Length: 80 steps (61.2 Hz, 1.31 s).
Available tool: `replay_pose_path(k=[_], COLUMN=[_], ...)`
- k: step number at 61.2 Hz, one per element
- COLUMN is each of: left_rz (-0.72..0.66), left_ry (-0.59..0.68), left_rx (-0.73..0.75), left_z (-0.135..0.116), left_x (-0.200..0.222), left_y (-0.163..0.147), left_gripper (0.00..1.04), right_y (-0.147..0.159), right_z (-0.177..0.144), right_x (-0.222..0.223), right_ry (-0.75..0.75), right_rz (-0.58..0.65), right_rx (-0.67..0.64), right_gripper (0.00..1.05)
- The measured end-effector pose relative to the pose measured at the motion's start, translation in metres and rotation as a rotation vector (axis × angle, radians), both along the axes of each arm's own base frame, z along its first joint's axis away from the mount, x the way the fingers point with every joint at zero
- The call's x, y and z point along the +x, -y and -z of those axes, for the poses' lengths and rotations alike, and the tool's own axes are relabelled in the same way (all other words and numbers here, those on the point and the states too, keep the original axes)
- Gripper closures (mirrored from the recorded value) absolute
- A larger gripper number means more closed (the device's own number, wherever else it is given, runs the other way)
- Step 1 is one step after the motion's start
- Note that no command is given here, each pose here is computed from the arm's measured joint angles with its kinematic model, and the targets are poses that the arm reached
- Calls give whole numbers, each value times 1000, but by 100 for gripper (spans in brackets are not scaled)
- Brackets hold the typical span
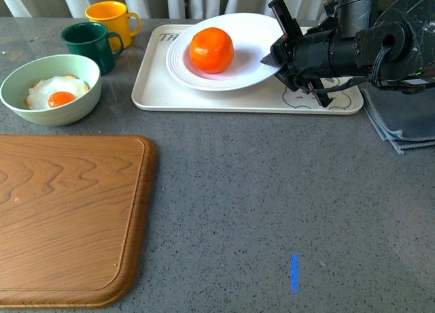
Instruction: Place orange and plate with both arms
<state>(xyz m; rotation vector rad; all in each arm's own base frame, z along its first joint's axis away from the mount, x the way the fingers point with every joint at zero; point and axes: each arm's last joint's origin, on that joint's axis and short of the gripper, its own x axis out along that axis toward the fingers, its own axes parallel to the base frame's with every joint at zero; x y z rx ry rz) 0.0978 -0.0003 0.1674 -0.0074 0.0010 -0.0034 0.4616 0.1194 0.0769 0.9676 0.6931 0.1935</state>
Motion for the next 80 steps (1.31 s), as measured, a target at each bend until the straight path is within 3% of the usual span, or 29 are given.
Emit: replay_pose_path(k=[28,43,50,52,57,58,60,65,80], left_rz=[0,0,0,0,0,0,0,0,0], left_ry=[0,0,0,0,0,0,0,0,0], left_rx=[0,0,0,0,0,0,0,0,0], left_z=[0,0,0,0,0,0,0,0,0], left_x=[0,0,0,0,0,0,0,0,0], left_y=[0,0,0,0,0,0,0,0,0], left_gripper=[9,9,9,9,9,9,9,9,9], right_y=[19,7,5,4,17,18,28,48,79], right_z=[-23,-61,-82,-85,-99,-100,-104,-107,-90], right_x=[-27,-78,-112,-121,-146,-148,-161,-181,-228], right_ry=[30,160,240,308,570,577,642,690,691], right_rz=[11,-70,-84,-58,161,178,229,245,199], right_rx=[-22,-57,-170,-232,-535,-536,-667,-817,-941], right_gripper=[8,9,9,12,26,27,34,48,90])
